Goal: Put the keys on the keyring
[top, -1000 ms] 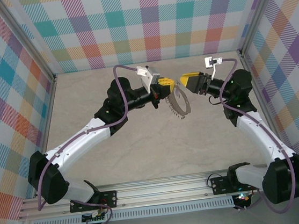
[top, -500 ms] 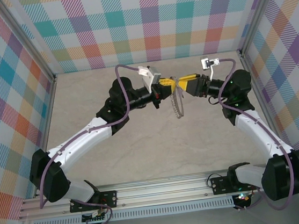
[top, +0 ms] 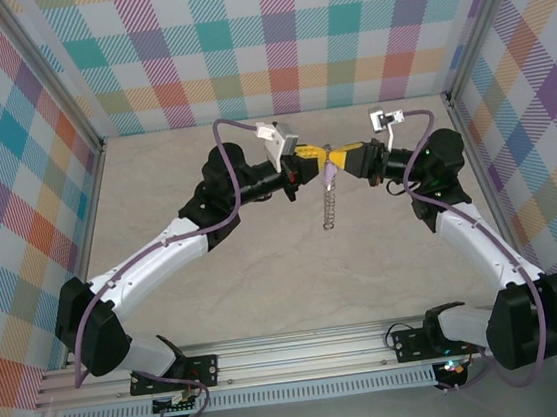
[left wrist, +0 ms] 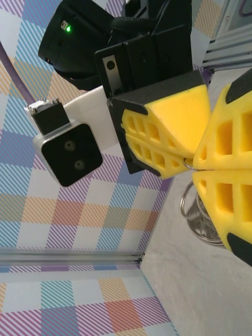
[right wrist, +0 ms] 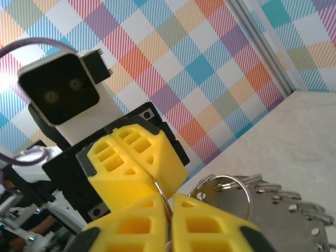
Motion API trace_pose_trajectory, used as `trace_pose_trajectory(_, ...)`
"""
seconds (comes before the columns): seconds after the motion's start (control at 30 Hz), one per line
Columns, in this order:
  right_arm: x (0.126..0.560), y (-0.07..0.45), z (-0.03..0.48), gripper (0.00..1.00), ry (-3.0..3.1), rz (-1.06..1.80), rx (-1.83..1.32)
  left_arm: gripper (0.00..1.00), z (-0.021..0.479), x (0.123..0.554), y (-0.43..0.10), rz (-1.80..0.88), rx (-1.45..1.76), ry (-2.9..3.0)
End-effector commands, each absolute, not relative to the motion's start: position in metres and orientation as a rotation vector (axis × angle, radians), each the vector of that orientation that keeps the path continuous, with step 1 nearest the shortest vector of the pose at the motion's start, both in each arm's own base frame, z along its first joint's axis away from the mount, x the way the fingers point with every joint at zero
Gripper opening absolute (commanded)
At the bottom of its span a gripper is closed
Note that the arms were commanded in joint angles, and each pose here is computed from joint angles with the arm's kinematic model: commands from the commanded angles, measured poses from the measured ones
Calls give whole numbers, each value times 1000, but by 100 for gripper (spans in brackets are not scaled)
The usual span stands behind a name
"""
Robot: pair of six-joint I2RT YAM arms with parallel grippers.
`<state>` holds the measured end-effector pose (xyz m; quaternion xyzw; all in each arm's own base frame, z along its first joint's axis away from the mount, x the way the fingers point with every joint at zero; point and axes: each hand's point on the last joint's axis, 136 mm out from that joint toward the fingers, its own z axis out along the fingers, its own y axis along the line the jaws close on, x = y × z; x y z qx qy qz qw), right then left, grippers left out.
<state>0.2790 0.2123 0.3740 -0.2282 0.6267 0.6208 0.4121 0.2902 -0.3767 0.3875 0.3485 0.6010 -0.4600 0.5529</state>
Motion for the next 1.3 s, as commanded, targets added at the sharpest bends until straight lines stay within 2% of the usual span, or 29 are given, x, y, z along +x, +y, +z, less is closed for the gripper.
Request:
trace_pose_trajectory(0.0,275,213,384,0,1542,1535,-605,0,416,289,-375,-1094,795,1328)
trace_pose_trajectory(0.17,278,212,378,0,1588,1512,-581,0,414,304,-364,-1019,719,1396)
trace_pose_trajectory(0.23,279,212,376,0,1611,1499,-581,7,416,307,-357,-998,699,1412)
trace_pose_trajectory(0.47,287,214,358,0,1701,1459,-602,57,424,323,-325,-948,600,1462)
trace_pose_trajectory(0.53,289,214,352,0,1721,1449,-618,69,425,327,-317,-930,598,1486)
trace_pose_trajectory(0.57,290,215,349,0,1735,1445,-626,78,425,330,-314,-924,595,1499)
trace_pose_trajectory(0.6,292,215,347,0,1746,1440,-635,92,424,332,-311,-921,598,1512)
trace_pose_trajectory(0.63,292,216,345,0,1755,1439,-648,100,425,334,-309,-923,605,1520)
trace_pose_trajectory(0.87,297,221,336,0,1804,1439,-759,100,420,349,-302,-1010,659,1605)
trace_pose_trajectory(1.27,330,229,334,0,1778,1516,-819,100,396,378,-311,-1240,787,1748)
